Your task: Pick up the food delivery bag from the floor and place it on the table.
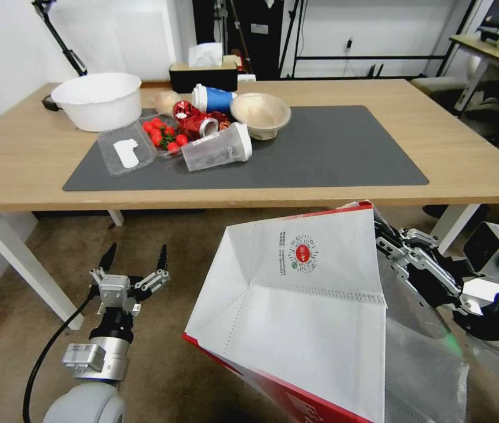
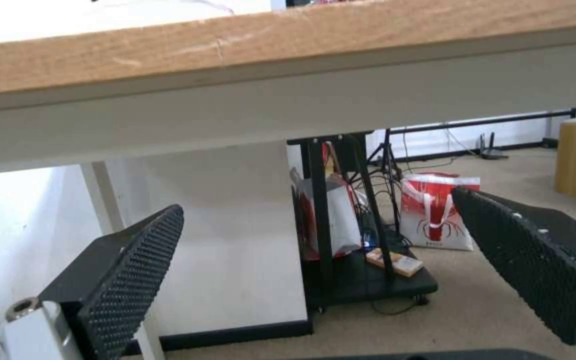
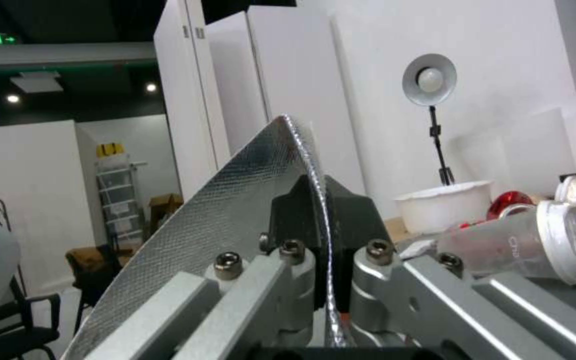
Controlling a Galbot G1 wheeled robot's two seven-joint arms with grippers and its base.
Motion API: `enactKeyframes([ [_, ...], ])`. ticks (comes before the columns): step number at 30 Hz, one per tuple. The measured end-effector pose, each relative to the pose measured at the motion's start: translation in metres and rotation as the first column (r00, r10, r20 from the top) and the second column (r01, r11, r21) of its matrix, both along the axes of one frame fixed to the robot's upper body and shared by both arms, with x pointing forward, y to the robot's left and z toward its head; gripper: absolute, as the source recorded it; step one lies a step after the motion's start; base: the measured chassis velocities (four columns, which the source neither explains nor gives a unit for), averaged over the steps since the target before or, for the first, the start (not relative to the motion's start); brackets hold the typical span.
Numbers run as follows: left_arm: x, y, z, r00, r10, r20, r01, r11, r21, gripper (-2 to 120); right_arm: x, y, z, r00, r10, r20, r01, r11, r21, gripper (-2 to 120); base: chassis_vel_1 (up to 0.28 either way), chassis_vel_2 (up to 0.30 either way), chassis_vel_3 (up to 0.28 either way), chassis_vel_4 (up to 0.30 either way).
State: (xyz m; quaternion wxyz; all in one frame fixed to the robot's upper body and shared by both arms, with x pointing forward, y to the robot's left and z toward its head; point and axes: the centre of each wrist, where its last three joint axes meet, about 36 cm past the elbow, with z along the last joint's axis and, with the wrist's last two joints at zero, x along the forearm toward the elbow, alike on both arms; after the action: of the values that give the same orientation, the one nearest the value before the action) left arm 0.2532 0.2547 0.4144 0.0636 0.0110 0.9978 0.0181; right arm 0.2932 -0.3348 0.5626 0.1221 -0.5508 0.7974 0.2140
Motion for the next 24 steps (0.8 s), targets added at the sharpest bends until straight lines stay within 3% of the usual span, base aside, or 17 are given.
enactKeyframes([
  [24,-0.0012,-0.0012,0.0025,1.0,0.0,0.009,0.0,1.0,-0.001,100,-0.0028,0.0023,-0.003,1.0,-0.004,0.009,0.004,1.0,0.006,0,0.0,0.0,0.0,0.0],
])
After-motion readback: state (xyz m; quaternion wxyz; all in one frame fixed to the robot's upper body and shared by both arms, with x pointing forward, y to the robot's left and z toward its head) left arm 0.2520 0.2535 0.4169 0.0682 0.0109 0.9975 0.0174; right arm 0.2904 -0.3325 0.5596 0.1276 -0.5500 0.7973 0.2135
